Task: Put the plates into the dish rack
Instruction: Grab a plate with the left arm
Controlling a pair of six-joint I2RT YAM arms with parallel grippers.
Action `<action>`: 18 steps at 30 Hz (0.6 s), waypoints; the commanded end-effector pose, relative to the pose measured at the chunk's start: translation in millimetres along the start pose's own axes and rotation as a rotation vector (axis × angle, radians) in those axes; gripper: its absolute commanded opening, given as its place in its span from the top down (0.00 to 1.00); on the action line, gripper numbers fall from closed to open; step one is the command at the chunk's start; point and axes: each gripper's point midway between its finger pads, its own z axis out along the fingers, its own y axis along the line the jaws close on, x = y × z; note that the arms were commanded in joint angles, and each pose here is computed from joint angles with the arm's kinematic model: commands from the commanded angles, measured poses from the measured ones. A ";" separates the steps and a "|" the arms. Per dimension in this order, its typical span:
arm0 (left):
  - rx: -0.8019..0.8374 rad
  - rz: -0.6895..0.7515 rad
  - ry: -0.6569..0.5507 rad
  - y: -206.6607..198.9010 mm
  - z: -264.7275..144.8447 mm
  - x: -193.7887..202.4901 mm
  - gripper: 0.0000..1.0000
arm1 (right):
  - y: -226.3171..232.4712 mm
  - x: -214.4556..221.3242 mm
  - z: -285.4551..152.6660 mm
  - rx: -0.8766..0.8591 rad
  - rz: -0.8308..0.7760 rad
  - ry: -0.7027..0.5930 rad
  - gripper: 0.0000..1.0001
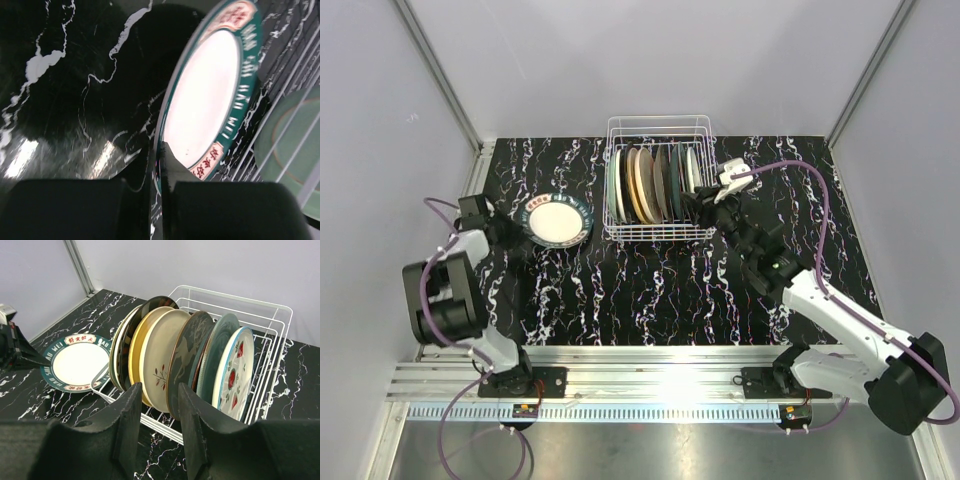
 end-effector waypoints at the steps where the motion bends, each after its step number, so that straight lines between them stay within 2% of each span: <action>1: -0.115 0.063 -0.085 16.7 -28.8 -5.3 1.00 | 11.3 -32.8 -4.7 -0.054 -0.004 -0.077 0.57; 5: -0.032 0.086 -0.201 -10.7 -68.1 -16.7 1.00 | 20.2 -34.4 -6.9 -0.099 0.006 -0.076 0.58; 12: 0.048 0.102 -0.281 -40.2 -111.5 -23.1 1.00 | 61.3 -48.3 -20.6 -0.279 -0.010 -0.138 0.57; 17: 0.087 0.128 -0.312 -62.1 -141.7 -29.1 1.00 | 113.2 -38.1 -22.4 -0.400 -0.153 -0.112 0.54; 18: 0.099 0.132 -0.327 -65.2 -147.7 -30.1 1.00 | 111.9 -36.5 -19.3 -0.391 -0.176 -0.106 0.53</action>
